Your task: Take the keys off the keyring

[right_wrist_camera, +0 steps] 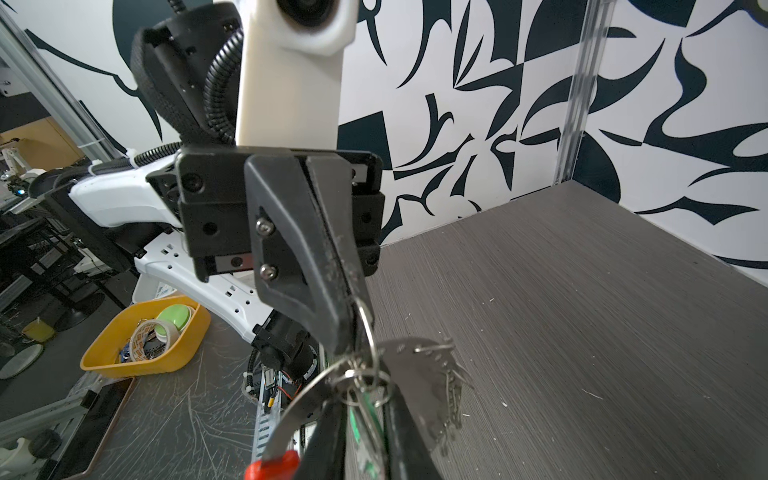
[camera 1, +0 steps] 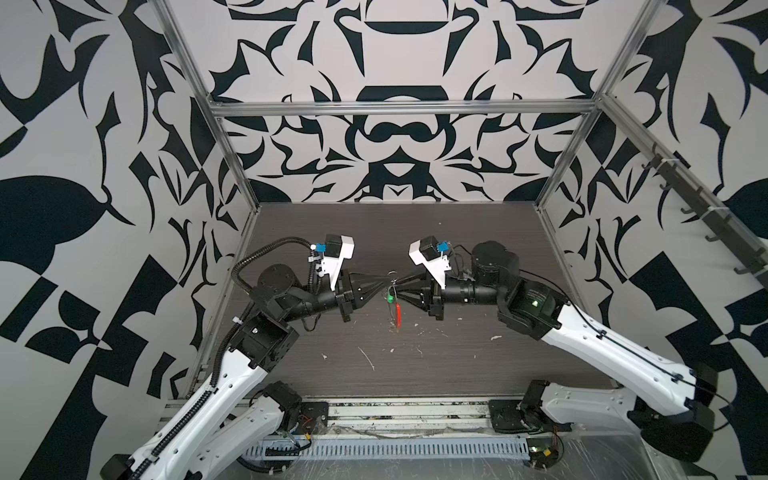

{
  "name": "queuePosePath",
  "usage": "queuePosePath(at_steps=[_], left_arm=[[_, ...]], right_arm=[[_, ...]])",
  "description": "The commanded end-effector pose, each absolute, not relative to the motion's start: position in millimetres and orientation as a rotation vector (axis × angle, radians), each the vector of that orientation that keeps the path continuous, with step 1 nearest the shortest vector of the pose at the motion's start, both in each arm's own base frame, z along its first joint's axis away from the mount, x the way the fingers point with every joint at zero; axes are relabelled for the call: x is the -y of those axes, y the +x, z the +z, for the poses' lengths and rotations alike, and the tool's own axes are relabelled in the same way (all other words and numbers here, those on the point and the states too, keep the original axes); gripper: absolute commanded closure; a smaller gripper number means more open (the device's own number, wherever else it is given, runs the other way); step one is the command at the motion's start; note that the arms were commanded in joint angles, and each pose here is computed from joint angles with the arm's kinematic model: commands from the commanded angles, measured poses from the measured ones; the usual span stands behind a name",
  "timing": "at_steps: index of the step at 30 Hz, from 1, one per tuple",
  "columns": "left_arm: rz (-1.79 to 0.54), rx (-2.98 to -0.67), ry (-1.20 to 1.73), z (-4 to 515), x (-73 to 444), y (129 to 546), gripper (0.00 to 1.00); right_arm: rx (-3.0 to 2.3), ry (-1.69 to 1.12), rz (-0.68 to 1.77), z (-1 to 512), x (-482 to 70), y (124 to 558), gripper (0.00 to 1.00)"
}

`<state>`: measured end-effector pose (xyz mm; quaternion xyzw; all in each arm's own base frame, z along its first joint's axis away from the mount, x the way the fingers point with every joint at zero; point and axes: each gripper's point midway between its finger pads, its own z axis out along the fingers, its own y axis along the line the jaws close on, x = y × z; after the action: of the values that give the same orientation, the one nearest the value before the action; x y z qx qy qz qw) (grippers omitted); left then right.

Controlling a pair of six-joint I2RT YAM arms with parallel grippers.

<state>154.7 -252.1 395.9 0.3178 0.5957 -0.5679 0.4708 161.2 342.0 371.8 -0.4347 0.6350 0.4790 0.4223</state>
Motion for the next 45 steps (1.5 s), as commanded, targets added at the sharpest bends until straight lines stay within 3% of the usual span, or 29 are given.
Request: queuePosePath(at_steps=[1,7,10,25,45], left_arm=[[-1.382,-1.411,0.781,407.9,248.0,149.3,1.0],[-1.364,-1.406,0.783,408.8,245.5,147.6,1.0],[-1.358,-1.405,0.794,409.1,244.9,145.7,1.0],[-1.386,-1.413,0.904,405.0,245.4,127.2,1.0],[-1.49,-1.314,0.963,418.9,242.6,104.1,1.0]], right_arm=[[-1.516,-1.071,1.213,393.2,-341.0,158.4,0.84],[-1.536,-1.072,1.187,390.4,-337.7,159.1,0.9],[-1.551,-1.072,1.156,389.8,-335.7,161.6,1.0],[-1.531,-1.18,1.304,409.5,-321.7,153.6,1.0],[-1.594,-1.24,1.445,390.3,-323.6,163.1,1.0]])
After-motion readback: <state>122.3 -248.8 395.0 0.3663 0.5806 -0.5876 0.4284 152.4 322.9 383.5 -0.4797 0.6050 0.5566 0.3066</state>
